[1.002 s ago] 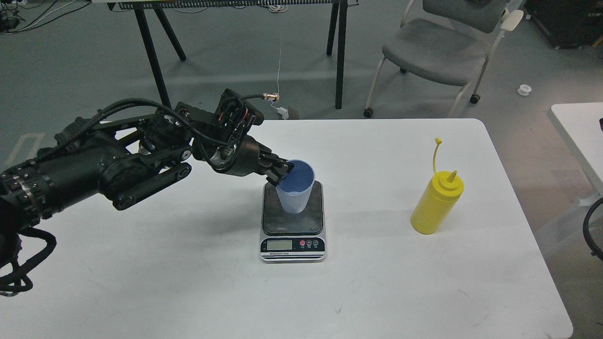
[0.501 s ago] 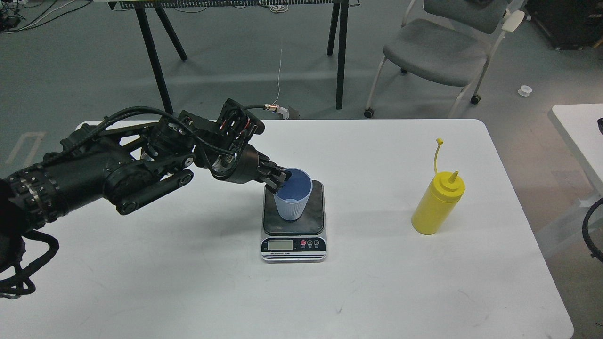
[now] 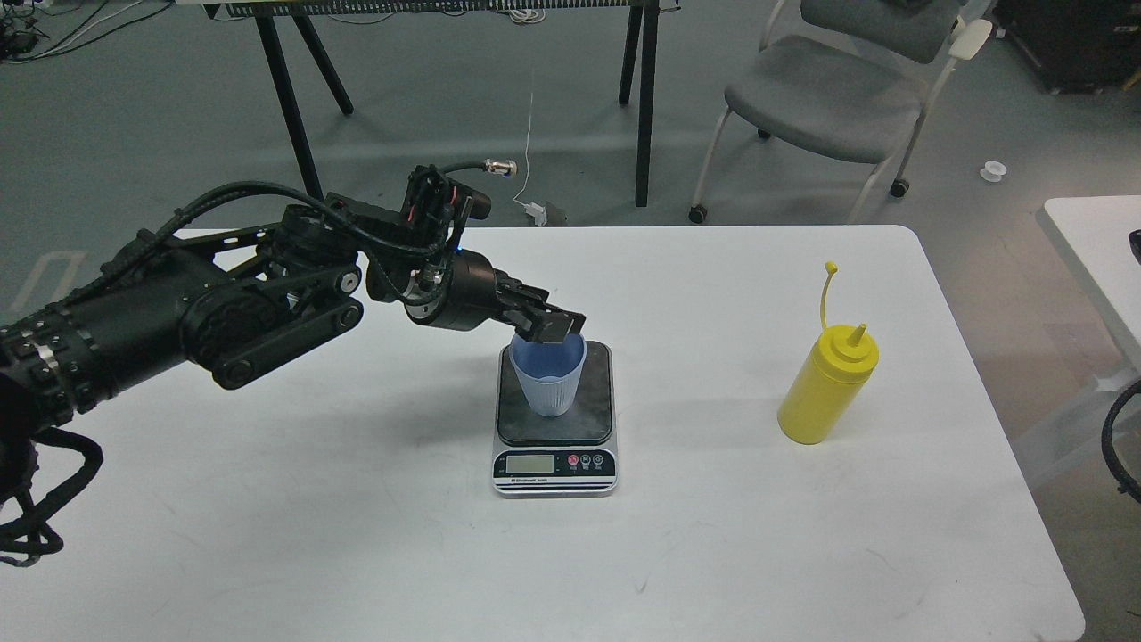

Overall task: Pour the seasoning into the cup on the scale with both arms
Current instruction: 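Open the left gripper and withdraw it from the cup, then reach the right gripper to the yellow squeeze bottle and grasp it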

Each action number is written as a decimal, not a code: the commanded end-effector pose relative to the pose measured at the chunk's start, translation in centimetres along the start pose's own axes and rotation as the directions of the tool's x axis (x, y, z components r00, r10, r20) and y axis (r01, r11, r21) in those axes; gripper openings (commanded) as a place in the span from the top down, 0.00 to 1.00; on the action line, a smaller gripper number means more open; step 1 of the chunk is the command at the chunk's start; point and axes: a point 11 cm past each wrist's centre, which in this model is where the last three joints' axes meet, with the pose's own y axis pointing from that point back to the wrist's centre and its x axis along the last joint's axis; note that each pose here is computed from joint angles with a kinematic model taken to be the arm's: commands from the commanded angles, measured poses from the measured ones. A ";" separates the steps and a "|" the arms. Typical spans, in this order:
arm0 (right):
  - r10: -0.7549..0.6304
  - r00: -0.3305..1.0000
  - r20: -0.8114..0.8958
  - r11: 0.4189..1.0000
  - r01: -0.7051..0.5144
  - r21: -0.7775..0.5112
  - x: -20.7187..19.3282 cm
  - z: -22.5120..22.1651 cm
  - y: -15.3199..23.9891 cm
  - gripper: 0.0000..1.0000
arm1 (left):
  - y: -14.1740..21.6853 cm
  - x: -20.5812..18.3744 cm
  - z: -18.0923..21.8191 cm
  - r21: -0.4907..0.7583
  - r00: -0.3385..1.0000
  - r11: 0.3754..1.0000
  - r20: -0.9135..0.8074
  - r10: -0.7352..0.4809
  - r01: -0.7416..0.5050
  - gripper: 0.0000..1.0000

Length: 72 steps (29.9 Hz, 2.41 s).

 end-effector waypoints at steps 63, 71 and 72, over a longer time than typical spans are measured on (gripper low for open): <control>0.114 0.911 0.395 0.902 0.071 -0.425 0.1 29.3 16.0 0.01 | 19.7 -0.7 -19.2 0.518 -0.506 0.197 -0.855 0.111 -0.832 0.01; 0.083 0.927 0.366 0.915 0.075 -0.397 -0.3 28.6 12.2 0.03 | 20.7 -0.7 -19.5 0.522 -0.506 0.187 -0.853 0.128 -0.832 0.01; 0.072 0.927 0.368 0.916 0.085 -0.392 -0.6 28.5 11.7 0.04 | 20.8 -0.7 -19.5 0.522 -0.506 0.186 -0.853 0.129 -0.833 0.01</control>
